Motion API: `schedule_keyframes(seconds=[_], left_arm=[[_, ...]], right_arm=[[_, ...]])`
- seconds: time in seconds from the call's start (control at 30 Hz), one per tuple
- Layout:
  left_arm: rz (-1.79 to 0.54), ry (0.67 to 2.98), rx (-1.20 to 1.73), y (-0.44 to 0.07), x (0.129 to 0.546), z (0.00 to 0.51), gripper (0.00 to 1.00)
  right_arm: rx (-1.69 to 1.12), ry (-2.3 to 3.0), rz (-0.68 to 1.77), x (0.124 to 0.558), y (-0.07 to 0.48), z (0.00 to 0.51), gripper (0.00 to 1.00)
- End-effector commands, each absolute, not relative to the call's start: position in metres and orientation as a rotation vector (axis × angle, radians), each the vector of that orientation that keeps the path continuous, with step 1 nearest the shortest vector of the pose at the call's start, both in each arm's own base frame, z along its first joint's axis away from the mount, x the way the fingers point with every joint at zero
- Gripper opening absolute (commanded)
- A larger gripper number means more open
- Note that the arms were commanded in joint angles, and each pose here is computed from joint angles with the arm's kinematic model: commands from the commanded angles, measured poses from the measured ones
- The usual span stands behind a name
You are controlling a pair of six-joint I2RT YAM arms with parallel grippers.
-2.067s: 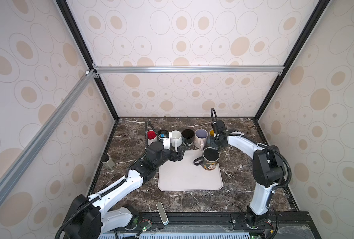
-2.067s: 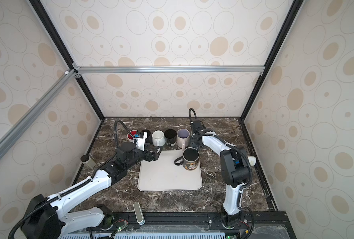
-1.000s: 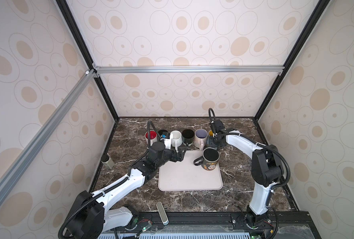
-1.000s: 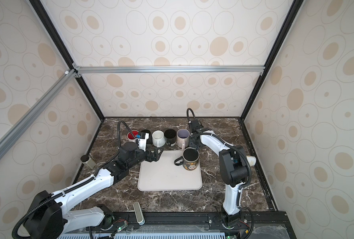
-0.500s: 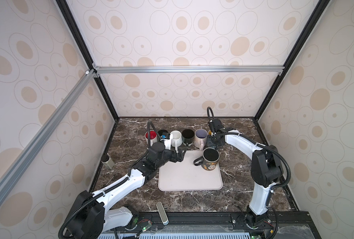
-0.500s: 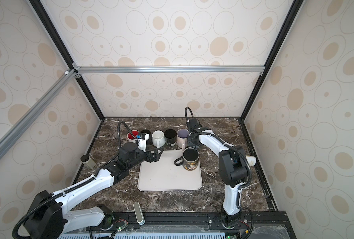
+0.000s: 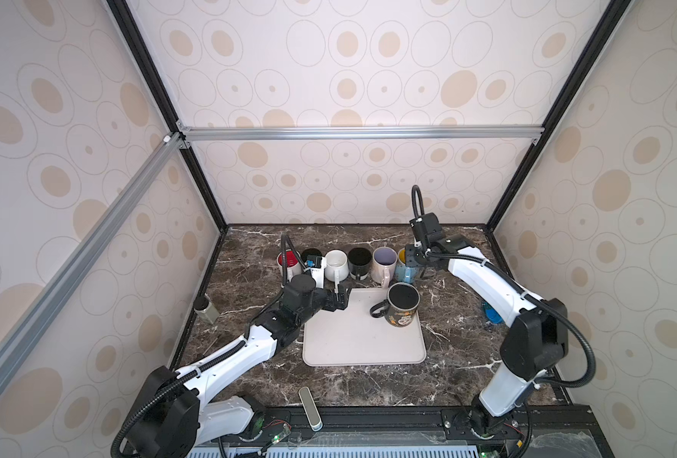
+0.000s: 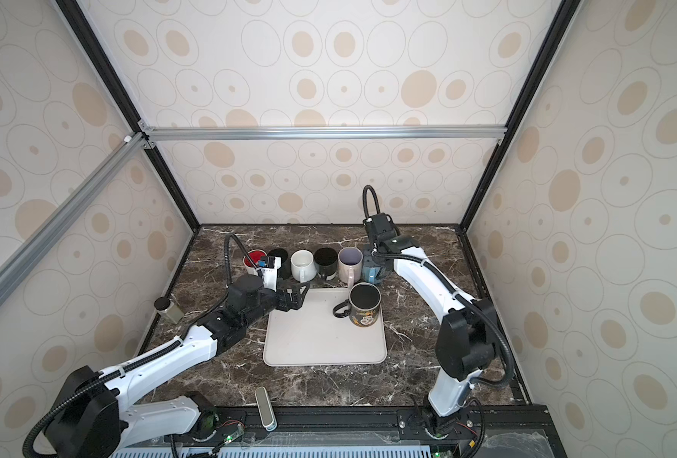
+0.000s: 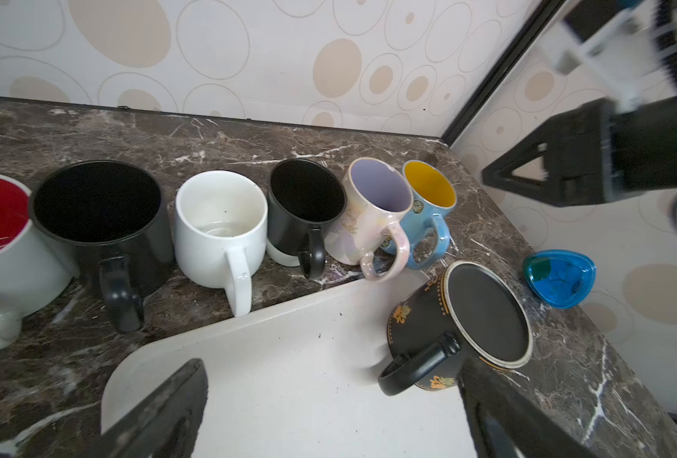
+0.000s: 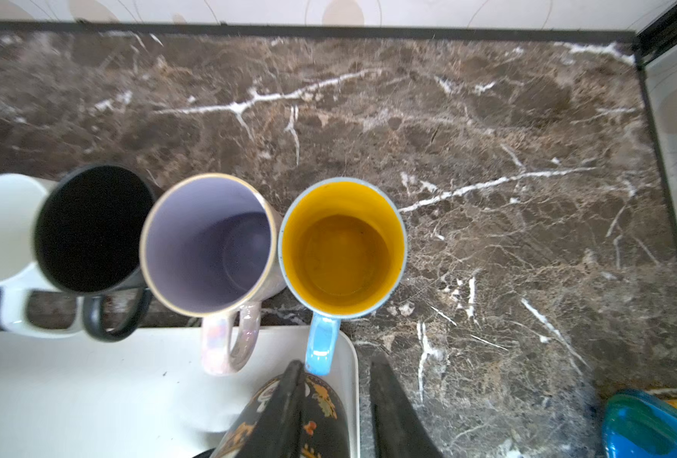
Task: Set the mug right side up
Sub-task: 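Open the right gripper and lift it while the left moves to the black patterned mug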
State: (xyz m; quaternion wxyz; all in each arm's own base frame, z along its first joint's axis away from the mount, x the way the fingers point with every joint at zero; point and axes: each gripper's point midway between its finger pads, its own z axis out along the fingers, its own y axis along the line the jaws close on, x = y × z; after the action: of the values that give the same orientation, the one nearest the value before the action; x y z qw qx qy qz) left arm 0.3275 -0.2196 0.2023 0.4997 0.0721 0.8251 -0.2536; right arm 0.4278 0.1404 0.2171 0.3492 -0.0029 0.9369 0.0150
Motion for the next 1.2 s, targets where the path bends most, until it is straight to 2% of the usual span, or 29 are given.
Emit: schedule_keyframes(seconds=[0.0,0.1,0.2,0.4,0.5,0.73,1.17], left_arm=[[-0.538,1.961,0.145,-0.21,0.332,0.211,1.0],[-0.543,1.923,0.147,-0.207,0.33,0.214,1.0],[-0.57,1.891,0.14,-0.208,0.329,0.217,1.0],[-0.556,1.97,0.139,-0.214,0.335,0.203,1.0],[-0.514,2.066,0.222,-0.223,0.338,0.188,1.0],[-0.597,2.101,0.406,-0.252,0.331,0.177,1.0],[-0.519,2.045,0.791,-0.307,0.325,0.159,0.97]], right_arm=[[-0.027,2.348,0.161,0.416,0.149,0.248,0.31],[-0.034,2.276,0.329,0.408,0.17,0.261,0.3],[-0.071,2.249,0.376,0.402,0.186,0.267,0.3],[-0.196,2.253,0.296,0.396,0.21,0.26,0.3],[-0.197,2.234,0.263,0.399,0.21,0.252,0.3],[-0.244,2.245,0.274,0.4,0.218,0.24,0.32],[-0.242,2.26,0.06,0.394,0.184,0.25,0.38]])
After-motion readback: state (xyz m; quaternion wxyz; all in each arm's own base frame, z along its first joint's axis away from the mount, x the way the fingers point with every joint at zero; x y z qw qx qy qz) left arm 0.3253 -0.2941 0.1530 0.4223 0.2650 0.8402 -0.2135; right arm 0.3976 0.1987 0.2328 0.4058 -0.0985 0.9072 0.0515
